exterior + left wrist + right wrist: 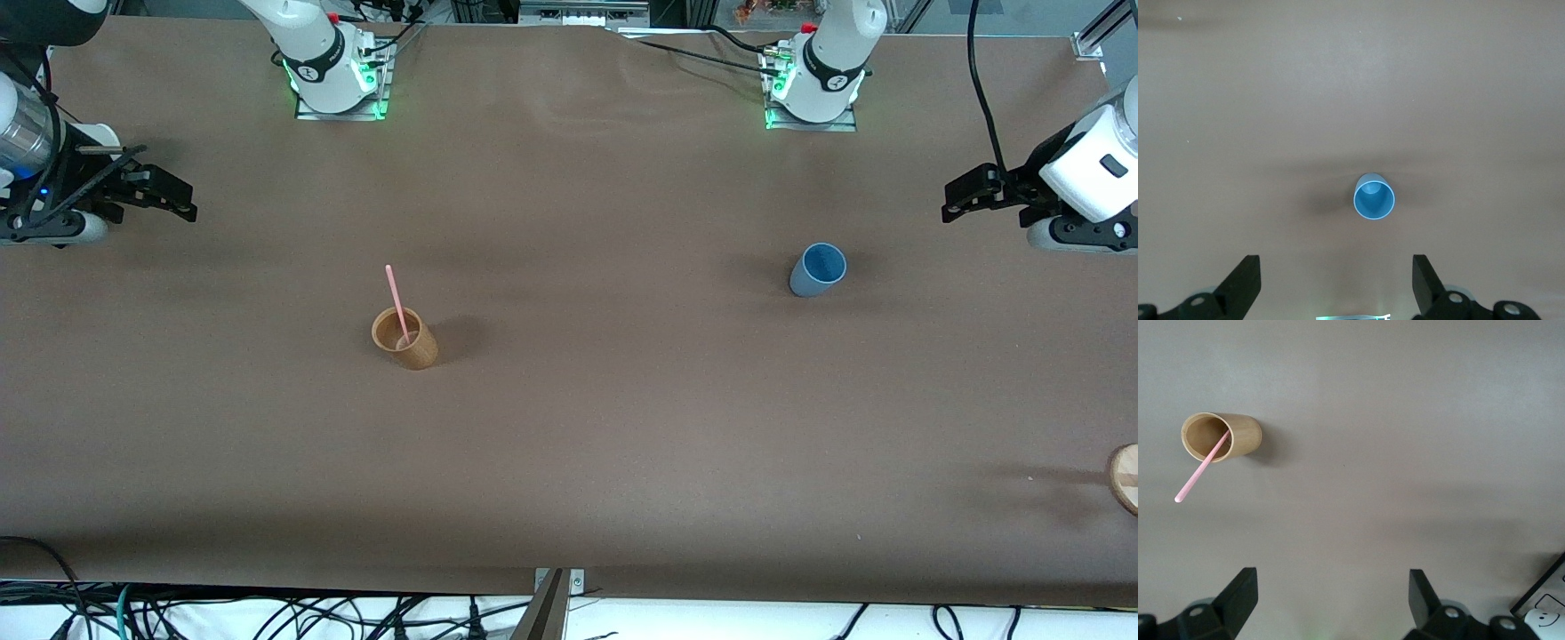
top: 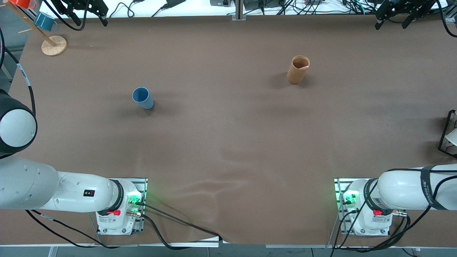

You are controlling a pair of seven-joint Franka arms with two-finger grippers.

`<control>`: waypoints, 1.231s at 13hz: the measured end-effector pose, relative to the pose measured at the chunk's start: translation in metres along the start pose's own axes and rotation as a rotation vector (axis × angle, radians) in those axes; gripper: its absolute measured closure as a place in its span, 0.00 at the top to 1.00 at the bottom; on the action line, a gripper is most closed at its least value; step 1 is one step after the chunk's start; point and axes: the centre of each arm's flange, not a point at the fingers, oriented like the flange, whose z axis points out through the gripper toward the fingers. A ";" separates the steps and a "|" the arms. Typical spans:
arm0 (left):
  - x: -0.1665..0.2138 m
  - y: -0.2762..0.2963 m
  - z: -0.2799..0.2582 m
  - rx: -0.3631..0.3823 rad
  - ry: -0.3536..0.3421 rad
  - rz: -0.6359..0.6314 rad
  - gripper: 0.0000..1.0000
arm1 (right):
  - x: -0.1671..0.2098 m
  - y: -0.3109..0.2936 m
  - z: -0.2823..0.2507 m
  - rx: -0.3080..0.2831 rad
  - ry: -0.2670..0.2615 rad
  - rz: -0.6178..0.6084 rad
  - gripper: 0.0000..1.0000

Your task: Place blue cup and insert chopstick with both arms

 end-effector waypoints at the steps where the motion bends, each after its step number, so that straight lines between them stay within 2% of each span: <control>1: 0.001 0.000 0.001 0.000 -0.002 0.000 1.00 | 0.000 0.000 0.000 0.000 0.000 0.000 1.00; 6: 0.002 0.001 0.002 0.000 -0.004 0.001 1.00 | 0.000 0.000 -0.001 0.000 0.005 0.000 1.00; 9: 0.002 0.003 0.002 0.001 -0.003 0.003 1.00 | 0.003 -0.002 -0.005 0.000 0.025 -0.005 1.00; 16: 0.002 0.003 0.002 0.001 -0.003 0.003 1.00 | 0.004 -0.003 -0.004 0.001 0.022 -0.006 1.00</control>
